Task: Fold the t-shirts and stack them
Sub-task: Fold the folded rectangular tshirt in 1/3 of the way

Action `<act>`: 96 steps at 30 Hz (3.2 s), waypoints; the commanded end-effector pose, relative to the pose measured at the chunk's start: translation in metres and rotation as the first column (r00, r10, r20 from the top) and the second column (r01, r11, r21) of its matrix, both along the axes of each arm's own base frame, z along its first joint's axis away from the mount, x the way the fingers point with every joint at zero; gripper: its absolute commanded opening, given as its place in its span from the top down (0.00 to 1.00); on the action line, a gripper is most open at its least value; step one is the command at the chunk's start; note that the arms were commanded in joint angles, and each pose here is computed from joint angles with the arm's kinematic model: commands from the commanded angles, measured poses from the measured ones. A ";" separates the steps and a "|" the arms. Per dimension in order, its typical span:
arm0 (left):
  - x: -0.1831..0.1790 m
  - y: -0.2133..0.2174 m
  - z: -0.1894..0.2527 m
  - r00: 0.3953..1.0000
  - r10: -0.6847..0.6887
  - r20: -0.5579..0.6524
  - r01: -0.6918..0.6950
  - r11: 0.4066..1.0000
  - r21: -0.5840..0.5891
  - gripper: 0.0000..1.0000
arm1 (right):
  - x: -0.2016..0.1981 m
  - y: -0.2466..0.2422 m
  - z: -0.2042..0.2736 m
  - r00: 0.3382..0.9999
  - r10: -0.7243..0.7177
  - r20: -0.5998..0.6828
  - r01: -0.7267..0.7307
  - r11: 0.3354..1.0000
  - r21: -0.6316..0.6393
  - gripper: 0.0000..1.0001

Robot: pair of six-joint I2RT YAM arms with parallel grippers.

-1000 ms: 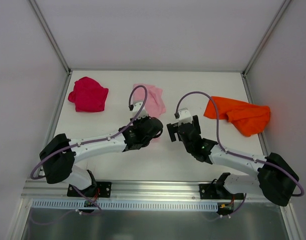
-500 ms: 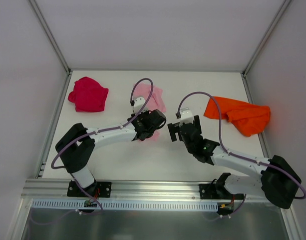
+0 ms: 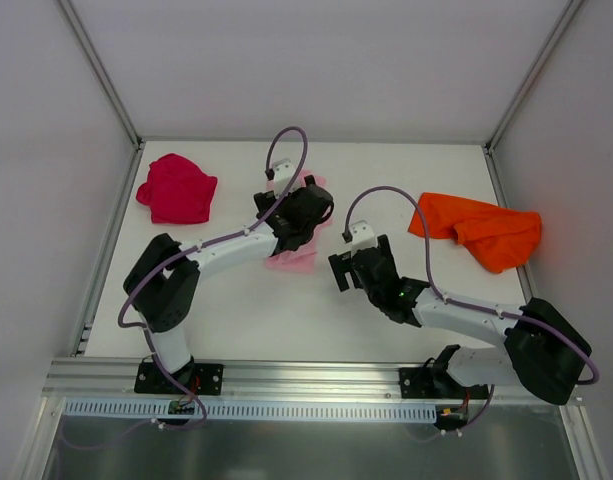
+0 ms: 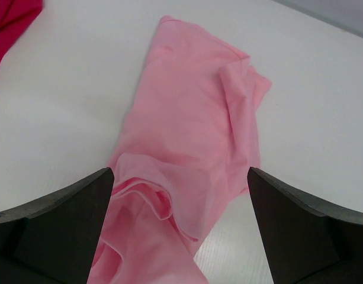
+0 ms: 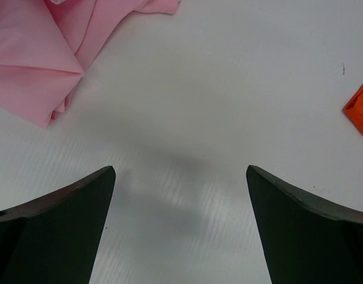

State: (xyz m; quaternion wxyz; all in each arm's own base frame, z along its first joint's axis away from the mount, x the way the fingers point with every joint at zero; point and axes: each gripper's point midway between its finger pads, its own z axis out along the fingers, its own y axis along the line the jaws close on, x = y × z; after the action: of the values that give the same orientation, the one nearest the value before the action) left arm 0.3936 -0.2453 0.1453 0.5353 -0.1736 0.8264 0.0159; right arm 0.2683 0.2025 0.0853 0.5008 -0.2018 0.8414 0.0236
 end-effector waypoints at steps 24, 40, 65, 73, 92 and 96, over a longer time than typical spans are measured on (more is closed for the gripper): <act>-0.147 0.176 0.034 0.863 0.485 0.137 -0.472 0.873 -0.121 0.01 | 0.023 0.115 0.019 0.899 0.310 -0.309 -0.265 0.947 0.179 0.00; -0.149 0.164 -0.009 0.943 0.320 0.087 -0.302 0.938 -0.173 0.01 | 0.023 0.141 0.000 0.815 0.404 -0.415 -0.349 0.915 0.205 0.00; -0.166 0.187 -0.034 0.933 0.355 0.063 -0.342 0.926 -0.160 0.01 | 0.023 0.178 -0.037 0.765 0.442 -0.468 -0.445 0.888 0.111 0.00; -0.163 0.174 -0.048 0.952 0.304 0.041 -0.293 0.940 -0.176 0.01 | 0.045 0.166 -0.019 0.863 0.360 -0.354 -0.367 0.929 0.050 0.00; -0.162 0.161 -0.070 0.971 0.237 0.012 -0.231 0.955 -0.185 0.01 | 0.086 0.173 0.047 0.927 0.358 -0.111 -0.364 0.931 -0.035 0.00; -0.164 0.164 -0.073 0.973 0.232 0.011 -0.226 0.958 -0.178 0.01 | 0.099 0.162 0.056 0.949 0.313 -0.042 -0.316 0.941 -0.117 0.00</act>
State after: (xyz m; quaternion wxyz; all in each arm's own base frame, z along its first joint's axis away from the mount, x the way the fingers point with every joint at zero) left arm 0.2282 -0.0841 0.0707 0.5183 -0.3133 0.7958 0.0048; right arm 0.3472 0.3653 0.0908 0.3962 -0.3754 0.8335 0.0856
